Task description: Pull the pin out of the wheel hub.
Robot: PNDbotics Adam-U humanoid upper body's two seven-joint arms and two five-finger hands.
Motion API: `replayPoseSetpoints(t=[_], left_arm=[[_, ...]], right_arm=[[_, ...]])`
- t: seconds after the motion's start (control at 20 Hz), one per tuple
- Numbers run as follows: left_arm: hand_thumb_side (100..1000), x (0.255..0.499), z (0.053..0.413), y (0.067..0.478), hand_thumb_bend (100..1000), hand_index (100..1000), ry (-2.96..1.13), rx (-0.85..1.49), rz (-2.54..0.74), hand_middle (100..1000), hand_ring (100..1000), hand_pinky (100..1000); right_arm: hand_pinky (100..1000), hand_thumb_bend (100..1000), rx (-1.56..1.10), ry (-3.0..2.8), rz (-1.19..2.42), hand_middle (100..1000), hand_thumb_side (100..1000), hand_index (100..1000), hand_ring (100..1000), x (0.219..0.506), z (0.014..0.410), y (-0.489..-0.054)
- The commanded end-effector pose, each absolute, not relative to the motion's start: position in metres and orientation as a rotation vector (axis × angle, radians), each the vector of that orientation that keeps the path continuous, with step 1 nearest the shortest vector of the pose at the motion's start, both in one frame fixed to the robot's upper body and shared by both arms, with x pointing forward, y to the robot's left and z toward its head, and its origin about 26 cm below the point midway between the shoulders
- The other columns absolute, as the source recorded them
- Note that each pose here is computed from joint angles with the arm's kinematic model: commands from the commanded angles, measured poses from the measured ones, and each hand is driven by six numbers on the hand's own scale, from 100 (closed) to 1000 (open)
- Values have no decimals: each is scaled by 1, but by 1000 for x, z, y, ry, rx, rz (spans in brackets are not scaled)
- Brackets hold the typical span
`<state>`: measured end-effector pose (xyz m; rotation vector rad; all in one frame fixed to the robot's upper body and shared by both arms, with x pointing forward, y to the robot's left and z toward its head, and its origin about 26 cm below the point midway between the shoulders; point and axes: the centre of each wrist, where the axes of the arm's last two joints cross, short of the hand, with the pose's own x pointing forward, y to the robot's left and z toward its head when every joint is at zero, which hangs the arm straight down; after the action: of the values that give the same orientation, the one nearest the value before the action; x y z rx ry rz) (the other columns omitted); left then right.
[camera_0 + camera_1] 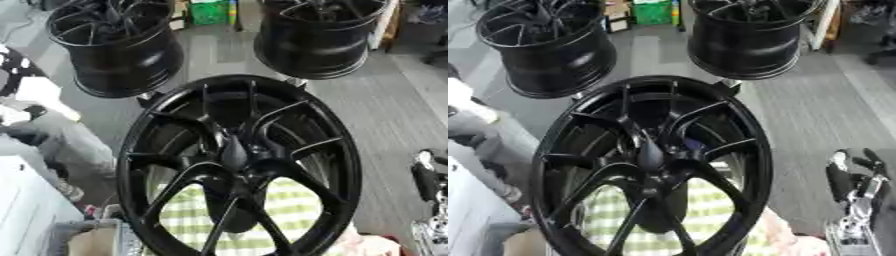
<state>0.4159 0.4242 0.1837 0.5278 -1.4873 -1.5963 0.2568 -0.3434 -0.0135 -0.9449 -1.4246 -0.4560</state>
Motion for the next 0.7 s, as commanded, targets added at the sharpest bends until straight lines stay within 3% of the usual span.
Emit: replayPoseSetpoints(t=[0.05, 0.1, 0.25, 0.5, 0.6, 0.7], left_arm=[[332, 405, 180, 471, 207, 786, -1167, 403, -2023, 607, 359, 596], [357, 400, 168, 483, 281, 826, -1123, 403, -1981, 683, 384, 603], [384, 382, 136, 515, 340, 879, -1026, 447, -1868, 765, 422, 619], [571, 345, 84, 552, 170, 890, -1010, 574, -1684, 805, 433, 616], [567, 333, 64, 557, 100, 878, -1055, 616, -1608, 785, 431, 607], [558, 326, 49, 556, 100, 858, -1120, 634, -1550, 753, 427, 596]], right_arm=[[482, 100, -957, -1446, -461, 668, 437, 843, 417, 259, -6, -348], [482, 100, -957, -1445, -463, 668, 437, 843, 417, 259, -6, -347], [482, 100, -958, -1440, -469, 667, 436, 843, 417, 258, -6, -347], [482, 100, -961, -1440, -474, 668, 437, 843, 417, 258, -4, -348], [482, 100, -957, -1439, -473, 668, 437, 843, 417, 258, -5, -347], [482, 100, -955, -1443, -471, 668, 436, 843, 417, 259, -4, -346]])
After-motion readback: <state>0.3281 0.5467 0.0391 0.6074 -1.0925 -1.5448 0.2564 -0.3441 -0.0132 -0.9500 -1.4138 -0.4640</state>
